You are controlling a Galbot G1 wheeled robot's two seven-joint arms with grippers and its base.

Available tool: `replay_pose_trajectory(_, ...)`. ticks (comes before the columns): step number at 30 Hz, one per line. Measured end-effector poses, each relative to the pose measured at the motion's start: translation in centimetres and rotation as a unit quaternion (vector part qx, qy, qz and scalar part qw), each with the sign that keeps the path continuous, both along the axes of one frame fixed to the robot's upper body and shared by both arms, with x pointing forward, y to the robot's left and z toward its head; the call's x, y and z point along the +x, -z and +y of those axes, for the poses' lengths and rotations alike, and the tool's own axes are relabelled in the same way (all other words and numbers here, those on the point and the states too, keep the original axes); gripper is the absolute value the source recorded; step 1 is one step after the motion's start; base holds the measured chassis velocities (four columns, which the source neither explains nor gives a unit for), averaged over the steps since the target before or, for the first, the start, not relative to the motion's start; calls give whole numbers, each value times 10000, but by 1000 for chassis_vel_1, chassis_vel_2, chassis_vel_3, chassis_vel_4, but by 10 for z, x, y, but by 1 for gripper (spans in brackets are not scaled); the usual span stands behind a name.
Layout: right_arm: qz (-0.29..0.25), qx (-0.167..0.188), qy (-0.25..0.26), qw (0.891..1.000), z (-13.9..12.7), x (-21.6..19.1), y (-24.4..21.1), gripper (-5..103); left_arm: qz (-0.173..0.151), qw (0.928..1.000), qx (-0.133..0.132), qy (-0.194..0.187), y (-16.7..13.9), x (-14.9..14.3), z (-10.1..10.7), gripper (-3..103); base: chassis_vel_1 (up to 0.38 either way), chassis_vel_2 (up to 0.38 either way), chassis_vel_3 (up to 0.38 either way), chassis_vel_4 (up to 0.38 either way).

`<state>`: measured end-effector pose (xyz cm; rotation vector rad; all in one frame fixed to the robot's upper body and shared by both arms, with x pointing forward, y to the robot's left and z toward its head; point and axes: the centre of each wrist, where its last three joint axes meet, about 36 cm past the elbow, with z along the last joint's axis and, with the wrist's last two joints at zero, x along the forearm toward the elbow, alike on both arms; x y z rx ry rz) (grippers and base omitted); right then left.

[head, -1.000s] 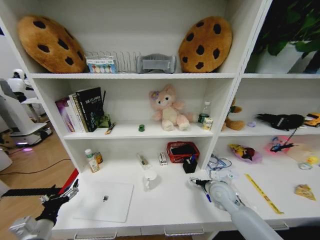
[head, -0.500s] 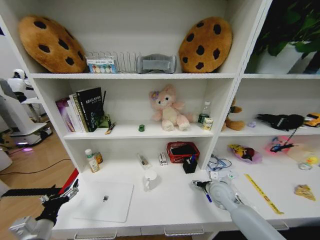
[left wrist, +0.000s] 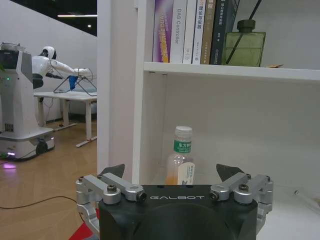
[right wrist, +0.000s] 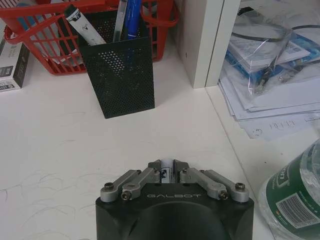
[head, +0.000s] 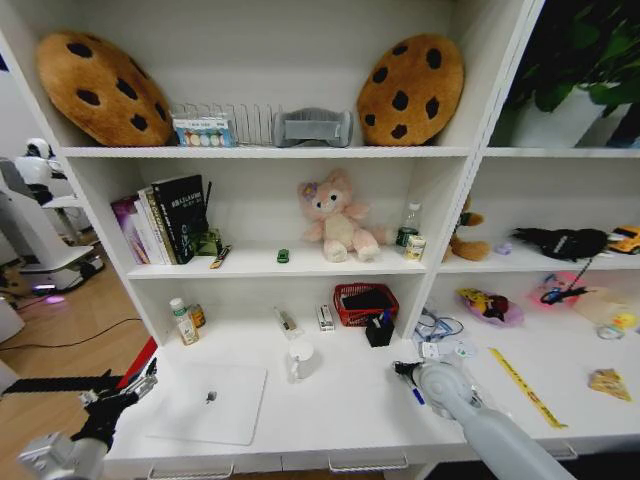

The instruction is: Organize the objects on the table.

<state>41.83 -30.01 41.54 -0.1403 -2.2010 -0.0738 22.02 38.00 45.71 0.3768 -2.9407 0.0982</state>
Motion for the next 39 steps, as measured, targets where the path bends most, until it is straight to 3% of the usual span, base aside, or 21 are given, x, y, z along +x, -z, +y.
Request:
replay_pose_trajectory(7,-251,-89,-70,9996,3,-5,-3,12,0,10000,0,1,0,0,0,100,0,0,0,0)
replay_pose_trajectory(9,-834,-286,-217,9959,4,-8,-2,12,0,10000,0,0,0,0,0,100,0,0,0,0)
replay_pose_trajectory(10,-834,-286,-217,9959,4,-8,-2,12,0,10000,0,0,0,0,0,100,0,0,0,0)
replay_pose_trajectory(12,-1845,-527,-456,9804,6,-10,-1,12,0,10000,0,0,0,0,0,100,0,0,0,0)
replay_pose_trajectory(13,-1845,-527,-456,9804,6,-10,-1,12,0,10000,0,0,0,0,0,100,0,0,0,0)
replay_pose_trajectory(15,-2544,-728,-653,9621,6,-7,0,12,0,10000,0,0,0,0,0,100,0,0,0,0)
replay_pose_trajectory(16,-2544,-728,-653,9621,6,-7,0,12,0,10000,0,0,0,0,0,100,0,0,0,0)
replay_pose_trajectory(17,-3162,-899,-825,9408,5,-2,2,12,0,10000,0,1,0,0,0,100,0,0,0,0)
replay_pose_trajectory(18,-3326,-943,-882,9342,4,0,3,12,0,10000,0,1,0,0,0,100,0,0,0,0)
replay_pose_trajectory(19,-3663,-1027,-1025,9191,2,6,5,12,0,10000,0,0,0,0,0,100,0,0,0,0)
replay_pose_trajectory(20,-3663,-1027,-1025,9191,2,6,5,12,0,10000,0,0,0,0,0,100,0,0,0,0)
replay_pose_trajectory(23,-4416,-1131,-1329,8801,-3,28,15,12,0,10000,0,1,0,0,0,100,0,0,0,0)
replay_pose_trajectory(24,-4416,-1131,-1329,8801,-3,28,15,12,0,10000,0,1,0,0,0,100,0,0,0,0)
replay_pose_trajectory(26,-4683,-1207,-1513,8621,-4,45,25,12,0,10000,0,0,0,0,0,100,0,0,0,0)
replay_pose_trajectory(34,-4829,-1337,-1852,8454,0,81,50,12,0,10000,0,0,0,0,0,100,0,0,0,0)
replay_pose_trajectory(39,-4820,-1329,-1906,8448,5,87,55,12,0,10000,0,0,0,0,0,100,0,0,0,0)
